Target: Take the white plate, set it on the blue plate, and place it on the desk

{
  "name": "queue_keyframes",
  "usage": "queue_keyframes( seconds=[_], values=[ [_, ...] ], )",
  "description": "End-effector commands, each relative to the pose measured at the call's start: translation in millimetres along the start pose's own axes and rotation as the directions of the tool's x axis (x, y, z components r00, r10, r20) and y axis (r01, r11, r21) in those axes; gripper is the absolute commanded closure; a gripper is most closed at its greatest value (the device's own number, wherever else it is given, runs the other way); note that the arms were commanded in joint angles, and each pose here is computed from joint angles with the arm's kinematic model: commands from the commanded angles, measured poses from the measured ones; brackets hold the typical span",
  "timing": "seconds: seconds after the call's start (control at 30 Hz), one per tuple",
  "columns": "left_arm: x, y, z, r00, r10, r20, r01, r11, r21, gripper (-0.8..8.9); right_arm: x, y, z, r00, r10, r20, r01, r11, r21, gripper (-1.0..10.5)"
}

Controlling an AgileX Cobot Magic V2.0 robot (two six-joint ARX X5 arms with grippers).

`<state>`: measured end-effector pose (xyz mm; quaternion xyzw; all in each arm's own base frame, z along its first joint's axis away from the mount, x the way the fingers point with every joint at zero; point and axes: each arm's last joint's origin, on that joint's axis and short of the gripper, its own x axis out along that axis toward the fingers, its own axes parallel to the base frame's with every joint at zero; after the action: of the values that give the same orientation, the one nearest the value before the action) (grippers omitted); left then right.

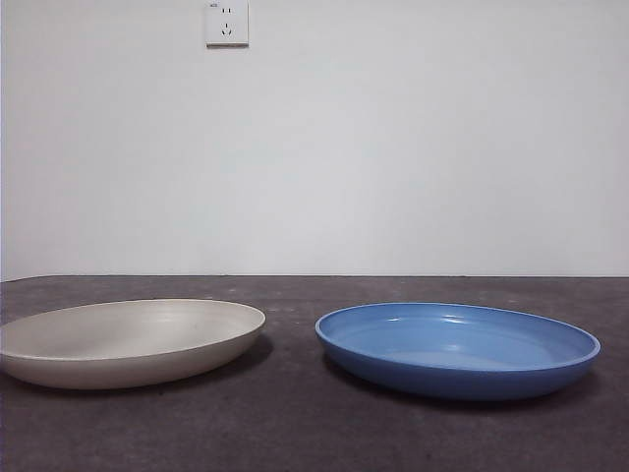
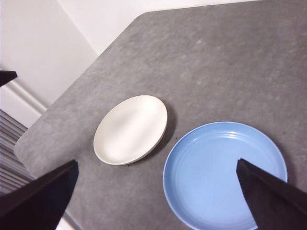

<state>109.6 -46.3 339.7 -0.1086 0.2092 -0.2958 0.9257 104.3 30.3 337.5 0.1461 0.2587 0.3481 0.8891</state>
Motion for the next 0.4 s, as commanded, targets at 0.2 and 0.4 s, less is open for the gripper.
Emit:
queue_keyframes(
  seconds=[0.2,0.4],
  values=[
    [16,9,9,0.979,0.064,-0.196,-0.079,0.994,-0.069,2.27,-1,3,3,1.000,0.025,0.003,-0.025,1.000,0.007,3.5],
    [41,27,19,0.931,0.121,-0.345,-0.176,0.975,-0.134,2.27,-2,3,3,1.000,0.026,0.001,-0.026,1.000,0.009,3.5]
  ],
)
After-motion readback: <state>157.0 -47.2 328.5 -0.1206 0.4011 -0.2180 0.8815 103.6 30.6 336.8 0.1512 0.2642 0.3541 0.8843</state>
